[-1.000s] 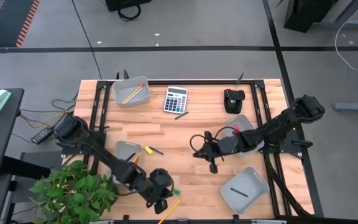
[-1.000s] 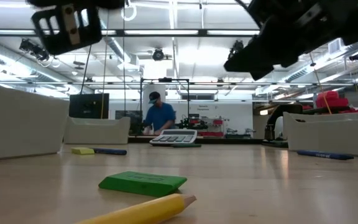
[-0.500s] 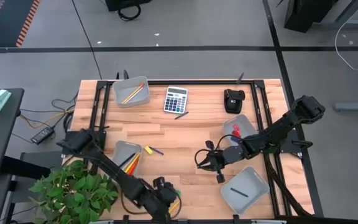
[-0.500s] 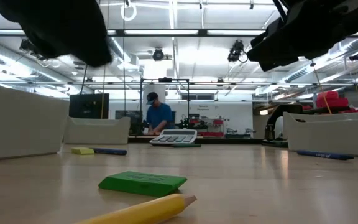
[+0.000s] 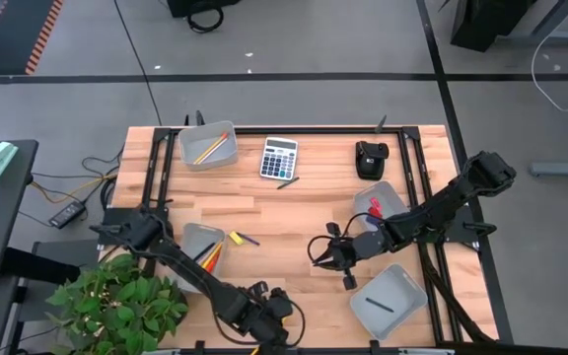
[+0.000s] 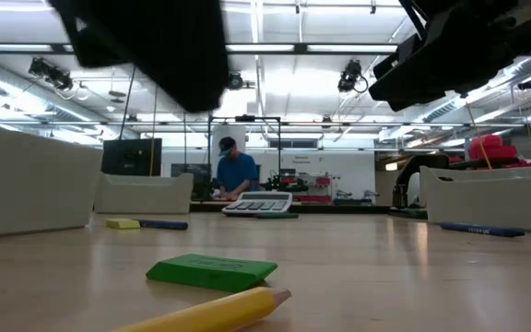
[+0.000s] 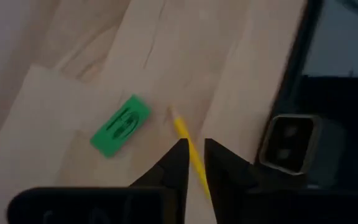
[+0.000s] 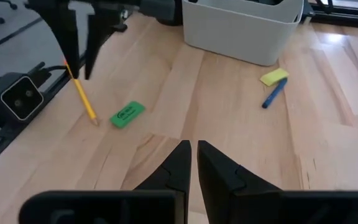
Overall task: Sort crayons/erasers/pens/pencils in bins
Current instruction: Put the yellow pencil into top left the gray bin
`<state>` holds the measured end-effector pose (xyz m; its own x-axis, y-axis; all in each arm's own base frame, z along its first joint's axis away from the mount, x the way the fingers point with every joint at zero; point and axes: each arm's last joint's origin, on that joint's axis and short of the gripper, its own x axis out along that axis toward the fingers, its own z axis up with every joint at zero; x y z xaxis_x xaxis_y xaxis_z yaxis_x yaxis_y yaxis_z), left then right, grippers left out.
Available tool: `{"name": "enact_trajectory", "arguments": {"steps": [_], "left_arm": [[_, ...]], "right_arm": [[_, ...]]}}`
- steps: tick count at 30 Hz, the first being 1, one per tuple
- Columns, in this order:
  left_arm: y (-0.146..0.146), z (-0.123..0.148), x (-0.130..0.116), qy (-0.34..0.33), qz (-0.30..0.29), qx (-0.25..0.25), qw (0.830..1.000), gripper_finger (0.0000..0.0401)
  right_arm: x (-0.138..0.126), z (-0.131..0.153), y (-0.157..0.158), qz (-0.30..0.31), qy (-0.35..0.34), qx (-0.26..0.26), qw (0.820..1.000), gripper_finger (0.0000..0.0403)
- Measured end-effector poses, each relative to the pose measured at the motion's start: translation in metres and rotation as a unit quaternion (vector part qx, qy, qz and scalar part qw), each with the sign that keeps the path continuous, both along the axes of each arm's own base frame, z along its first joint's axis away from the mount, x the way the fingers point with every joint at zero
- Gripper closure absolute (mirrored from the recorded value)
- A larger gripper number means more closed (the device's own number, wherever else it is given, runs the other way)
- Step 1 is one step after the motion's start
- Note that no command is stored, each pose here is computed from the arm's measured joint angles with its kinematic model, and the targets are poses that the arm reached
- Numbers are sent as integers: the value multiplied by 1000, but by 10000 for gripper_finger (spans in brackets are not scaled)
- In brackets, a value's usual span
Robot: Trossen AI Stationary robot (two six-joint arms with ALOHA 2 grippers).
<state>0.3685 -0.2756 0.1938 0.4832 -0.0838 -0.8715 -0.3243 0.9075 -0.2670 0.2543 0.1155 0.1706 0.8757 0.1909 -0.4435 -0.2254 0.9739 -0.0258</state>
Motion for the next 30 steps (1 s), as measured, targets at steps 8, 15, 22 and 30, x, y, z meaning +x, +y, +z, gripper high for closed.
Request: {"name": "enact_trajectory", "arguments": {"steps": [8,15,22,30], "left_arm": [[-4,-15,4,34,-17,-40,998,268],[-8,-31,5,53,-26,-48,997,225],[-7,-40,3,79,-17,-36,996,213],[-8,-42,1,94,16,-51,994,205]], "right_arm": [[-1,-1,0,-1,6,0,1000,365],[-1,-2,0,-2,10,0,1000,365],[-1,-2,0,-2,10,0,1000,365],[-1,-2,0,-3,13,-1,1000,365]]}}
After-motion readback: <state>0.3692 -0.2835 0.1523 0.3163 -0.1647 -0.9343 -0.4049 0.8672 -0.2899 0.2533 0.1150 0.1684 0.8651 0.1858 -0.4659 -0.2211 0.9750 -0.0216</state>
